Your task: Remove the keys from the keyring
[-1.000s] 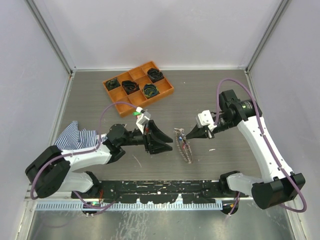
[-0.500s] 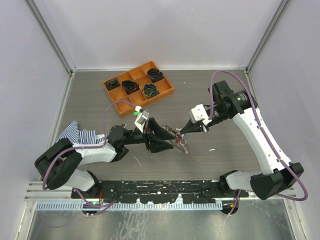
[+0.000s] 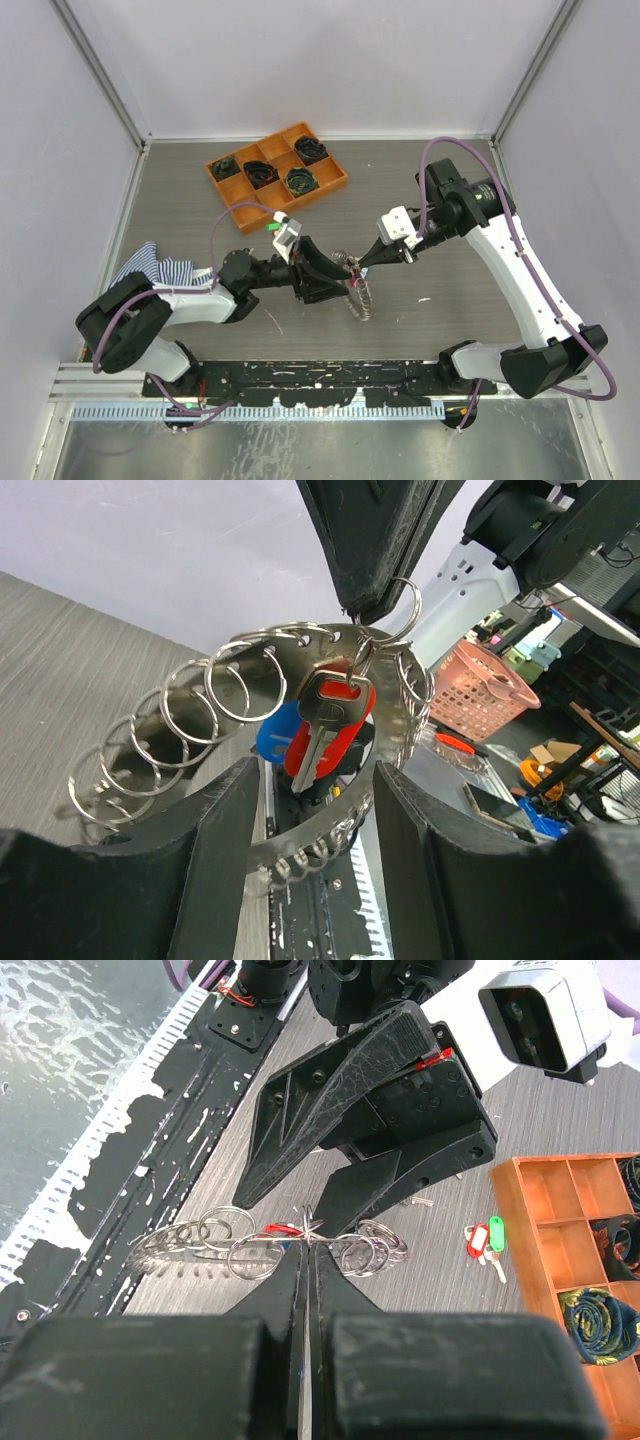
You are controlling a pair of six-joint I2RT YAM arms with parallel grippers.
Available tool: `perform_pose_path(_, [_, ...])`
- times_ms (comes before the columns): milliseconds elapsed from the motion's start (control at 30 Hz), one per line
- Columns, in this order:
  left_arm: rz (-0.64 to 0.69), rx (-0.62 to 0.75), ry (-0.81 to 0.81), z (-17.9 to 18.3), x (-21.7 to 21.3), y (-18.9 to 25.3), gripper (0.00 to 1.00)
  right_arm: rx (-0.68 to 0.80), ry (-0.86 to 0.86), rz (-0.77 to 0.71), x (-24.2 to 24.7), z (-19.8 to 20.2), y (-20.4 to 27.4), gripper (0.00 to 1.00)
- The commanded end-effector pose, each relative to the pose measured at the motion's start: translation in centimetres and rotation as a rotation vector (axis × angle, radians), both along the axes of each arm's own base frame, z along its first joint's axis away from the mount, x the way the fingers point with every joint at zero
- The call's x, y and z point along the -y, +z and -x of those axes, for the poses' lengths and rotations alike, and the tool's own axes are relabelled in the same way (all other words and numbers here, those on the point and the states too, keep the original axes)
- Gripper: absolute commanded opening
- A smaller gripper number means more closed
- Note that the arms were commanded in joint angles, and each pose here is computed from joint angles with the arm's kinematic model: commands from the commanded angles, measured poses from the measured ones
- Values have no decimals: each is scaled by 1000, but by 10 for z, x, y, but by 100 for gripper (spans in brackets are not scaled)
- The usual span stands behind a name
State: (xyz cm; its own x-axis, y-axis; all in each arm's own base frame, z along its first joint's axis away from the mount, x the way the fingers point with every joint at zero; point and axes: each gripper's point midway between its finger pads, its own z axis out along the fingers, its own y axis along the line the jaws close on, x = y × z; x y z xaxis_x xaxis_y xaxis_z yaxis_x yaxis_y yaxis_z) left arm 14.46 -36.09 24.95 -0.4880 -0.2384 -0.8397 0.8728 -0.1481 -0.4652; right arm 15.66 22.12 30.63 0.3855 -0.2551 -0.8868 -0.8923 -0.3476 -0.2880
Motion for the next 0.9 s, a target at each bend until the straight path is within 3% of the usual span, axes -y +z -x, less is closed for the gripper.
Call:
perform_pose_path(0, [74, 53, -17, 0, 1, 26, 50, 27, 24, -69, -4, 8, 21, 1])
perform_pose_path(567, [61, 0, -62, -3, 14, 24, 42, 22, 33, -90, -4, 17, 25, 1])
perform_pose_path(867, [73, 26, -148, 15, 13, 38, 37, 21, 31, -83, -3, 16, 22, 1])
